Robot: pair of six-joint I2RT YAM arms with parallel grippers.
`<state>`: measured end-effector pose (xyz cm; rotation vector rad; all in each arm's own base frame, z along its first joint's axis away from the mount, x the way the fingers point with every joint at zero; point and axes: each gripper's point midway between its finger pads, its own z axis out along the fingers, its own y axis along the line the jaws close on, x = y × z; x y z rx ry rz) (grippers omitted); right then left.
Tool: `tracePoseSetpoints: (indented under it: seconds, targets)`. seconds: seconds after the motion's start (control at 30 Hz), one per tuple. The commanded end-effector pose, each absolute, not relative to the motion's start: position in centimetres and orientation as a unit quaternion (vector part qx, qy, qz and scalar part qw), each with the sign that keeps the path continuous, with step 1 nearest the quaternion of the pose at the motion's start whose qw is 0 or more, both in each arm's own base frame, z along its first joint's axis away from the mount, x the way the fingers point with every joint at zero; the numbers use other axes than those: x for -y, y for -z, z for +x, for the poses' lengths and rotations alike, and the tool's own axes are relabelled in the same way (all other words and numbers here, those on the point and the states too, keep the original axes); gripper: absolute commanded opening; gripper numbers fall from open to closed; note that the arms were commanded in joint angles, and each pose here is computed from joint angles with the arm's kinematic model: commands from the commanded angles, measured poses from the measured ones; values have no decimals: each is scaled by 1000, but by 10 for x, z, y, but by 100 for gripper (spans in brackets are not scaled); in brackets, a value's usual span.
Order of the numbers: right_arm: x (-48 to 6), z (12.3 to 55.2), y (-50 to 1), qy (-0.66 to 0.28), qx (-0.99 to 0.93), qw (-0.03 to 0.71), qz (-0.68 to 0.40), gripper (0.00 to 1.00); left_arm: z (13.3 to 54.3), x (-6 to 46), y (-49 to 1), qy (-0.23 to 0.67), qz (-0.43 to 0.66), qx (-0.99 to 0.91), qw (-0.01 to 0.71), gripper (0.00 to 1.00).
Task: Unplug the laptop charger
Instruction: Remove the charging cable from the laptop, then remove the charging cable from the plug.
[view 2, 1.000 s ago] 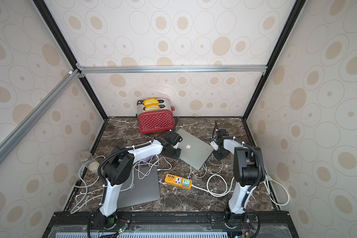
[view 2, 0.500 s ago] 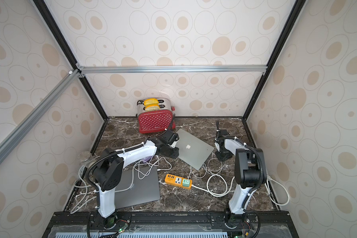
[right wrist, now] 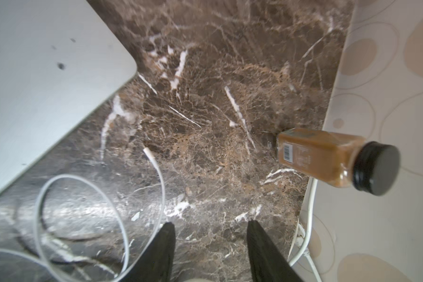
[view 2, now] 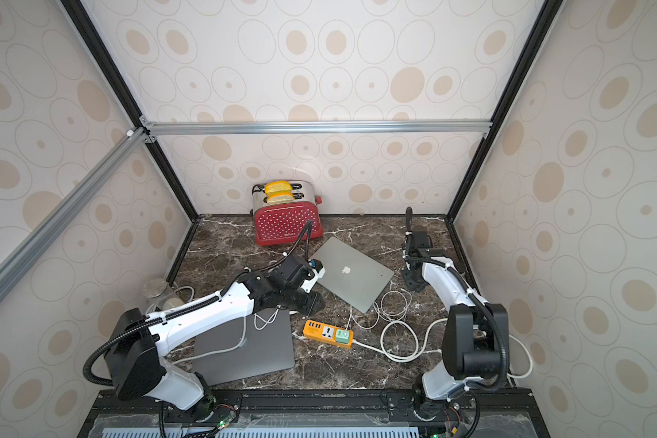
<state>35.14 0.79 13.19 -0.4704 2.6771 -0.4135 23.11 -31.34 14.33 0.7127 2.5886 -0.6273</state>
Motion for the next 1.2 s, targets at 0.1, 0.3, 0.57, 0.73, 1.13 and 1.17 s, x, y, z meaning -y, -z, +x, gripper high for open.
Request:
tracePoseSetpoints:
  seconds: [0.1, 0.3, 0.57, 0.73, 1.13, 1.17]
  targets:
    - [-96, 300, -168, -11, -951, 266, -154, 51, 203, 321, -137, 263, 244, -917, 172, 43]
    - [-157, 249, -167, -100, -936, 290, -175, 51, 197, 341, -130, 299, 249, -907, 163, 43]
    - [-171, 206, -161, -84, -932, 308, -170, 49, 200, 354, -117, 335, 218, -902, 165, 43]
    - [-176, 189, -157, -112, -926, 319, -169, 48, 195, 357, -108, 355, 212, -897, 157, 43]
    - [-207, 162, -161, -126, -917, 315, -210, 46, 190, 364, -102, 398, 203, -880, 158, 43]
    - [-209, 160, -161, -123, -916, 316, -213, 46, 190, 365, -103, 401, 202, -879, 160, 43]
